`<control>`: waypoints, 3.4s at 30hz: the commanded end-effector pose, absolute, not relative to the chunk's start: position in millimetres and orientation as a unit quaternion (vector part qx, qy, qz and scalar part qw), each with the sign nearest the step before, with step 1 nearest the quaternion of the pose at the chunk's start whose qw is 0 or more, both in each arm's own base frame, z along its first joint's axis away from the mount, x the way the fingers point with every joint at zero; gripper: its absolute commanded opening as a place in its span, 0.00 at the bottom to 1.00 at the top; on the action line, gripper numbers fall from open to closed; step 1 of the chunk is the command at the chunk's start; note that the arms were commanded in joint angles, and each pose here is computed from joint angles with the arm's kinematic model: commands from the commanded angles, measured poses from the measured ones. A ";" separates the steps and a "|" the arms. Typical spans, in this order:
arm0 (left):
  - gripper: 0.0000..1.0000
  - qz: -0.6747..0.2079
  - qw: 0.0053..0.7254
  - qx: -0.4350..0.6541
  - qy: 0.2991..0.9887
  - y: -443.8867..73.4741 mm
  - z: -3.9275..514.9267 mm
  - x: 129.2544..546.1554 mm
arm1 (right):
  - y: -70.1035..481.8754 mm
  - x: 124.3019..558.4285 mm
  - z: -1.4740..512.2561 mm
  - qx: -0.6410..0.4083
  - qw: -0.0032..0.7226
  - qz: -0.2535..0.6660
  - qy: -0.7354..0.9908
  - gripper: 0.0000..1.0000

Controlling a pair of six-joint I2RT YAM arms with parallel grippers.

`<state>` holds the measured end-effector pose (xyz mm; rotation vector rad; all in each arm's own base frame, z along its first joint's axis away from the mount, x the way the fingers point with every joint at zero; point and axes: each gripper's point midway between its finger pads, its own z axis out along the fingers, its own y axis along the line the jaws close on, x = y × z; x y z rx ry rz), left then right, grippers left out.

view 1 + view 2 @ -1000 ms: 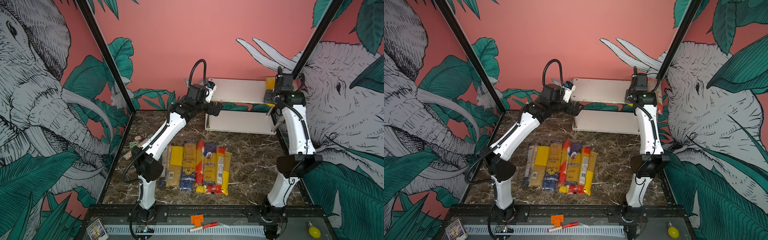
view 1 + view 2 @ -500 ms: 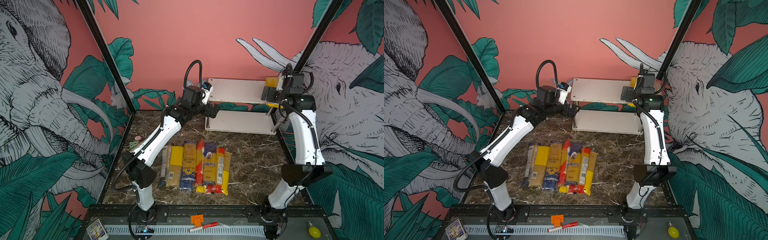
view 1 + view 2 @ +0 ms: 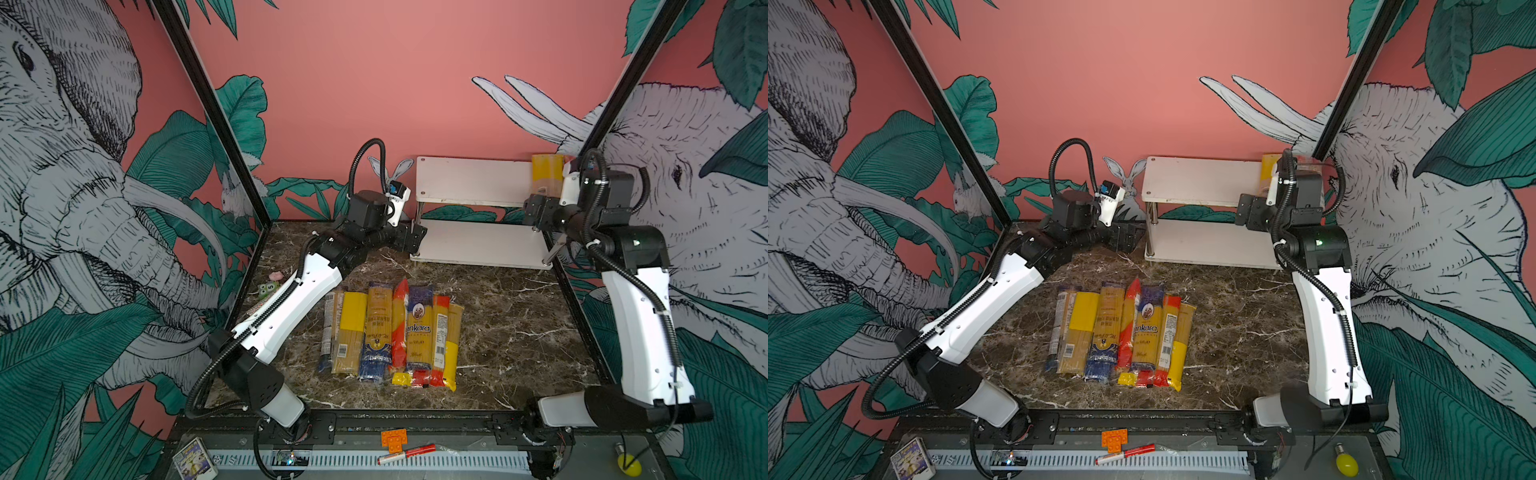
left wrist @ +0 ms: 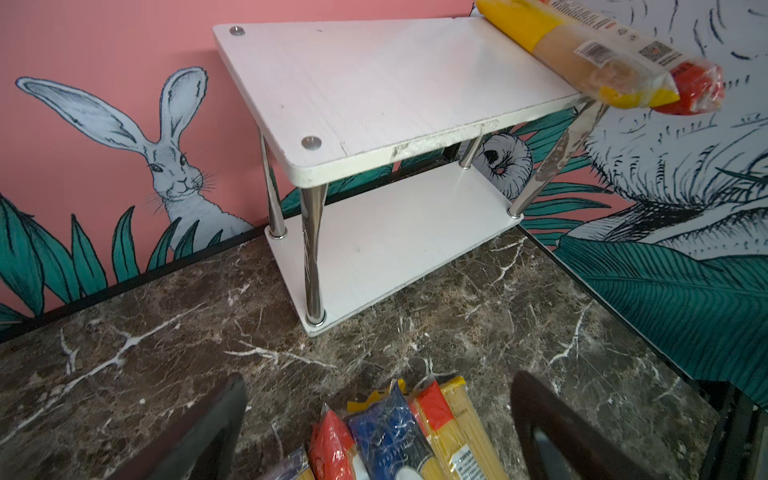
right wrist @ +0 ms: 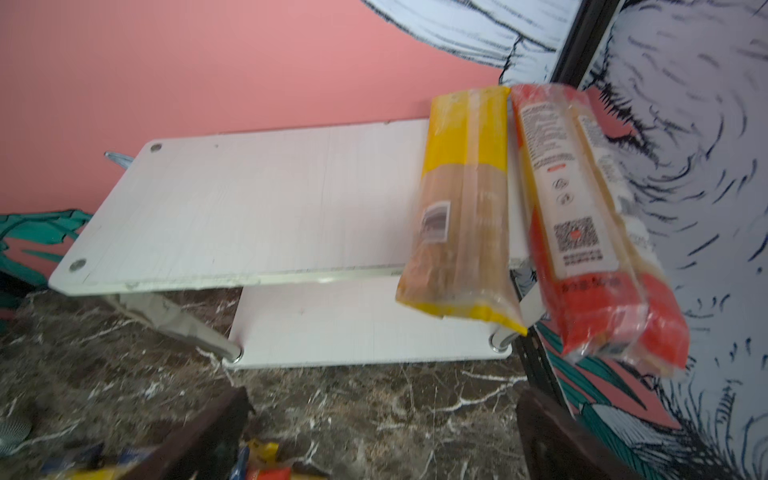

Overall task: Place and organize the pasta boxes and bags onto the shelf
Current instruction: 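Open the right gripper and draw it back to the bags while the left arm lowers, then lower the right gripper onto the blue-labelled 'ankara' bag and close it, then lift the 'ankara' bag with the right gripper toward the shelf while the left arm rises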

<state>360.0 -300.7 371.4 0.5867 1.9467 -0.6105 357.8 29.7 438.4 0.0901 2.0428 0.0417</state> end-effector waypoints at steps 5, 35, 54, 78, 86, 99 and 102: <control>1.00 -0.257 0.481 0.210 0.811 -268.0 355.9 324.2 | 81.7 313.5 361.8 0.019 0.436 0.052 0.898 0.99; 0.99 -0.176 0.397 0.044 0.900 -117.2 233.6 159.6 | 254.7 196.6 116.7 -0.175 0.176 0.024 0.968 0.99; 0.99 -0.161 0.405 0.071 0.897 -132.6 252.6 171.8 | 263.1 195.2 55.0 -0.211 0.132 -0.073 0.966 0.99; 0.99 -0.146 0.421 0.078 0.892 -132.7 264.4 178.5 | 221.5 221.7 69.1 -0.214 0.142 -0.033 0.966 0.91; 0.99 -0.139 0.427 0.075 0.890 -126.0 267.0 177.5 | 231.4 221.5 44.7 -0.220 0.112 -0.033 0.968 0.67; 0.99 -0.134 0.438 0.071 0.886 -119.5 274.6 177.7 | 219.5 214.8 99.9 -0.208 0.143 -0.013 0.967 0.00; 0.99 -0.132 0.440 0.071 0.885 -119.8 275.1 178.5 | 219.1 212.7 122.4 -0.200 0.160 0.012 0.967 0.00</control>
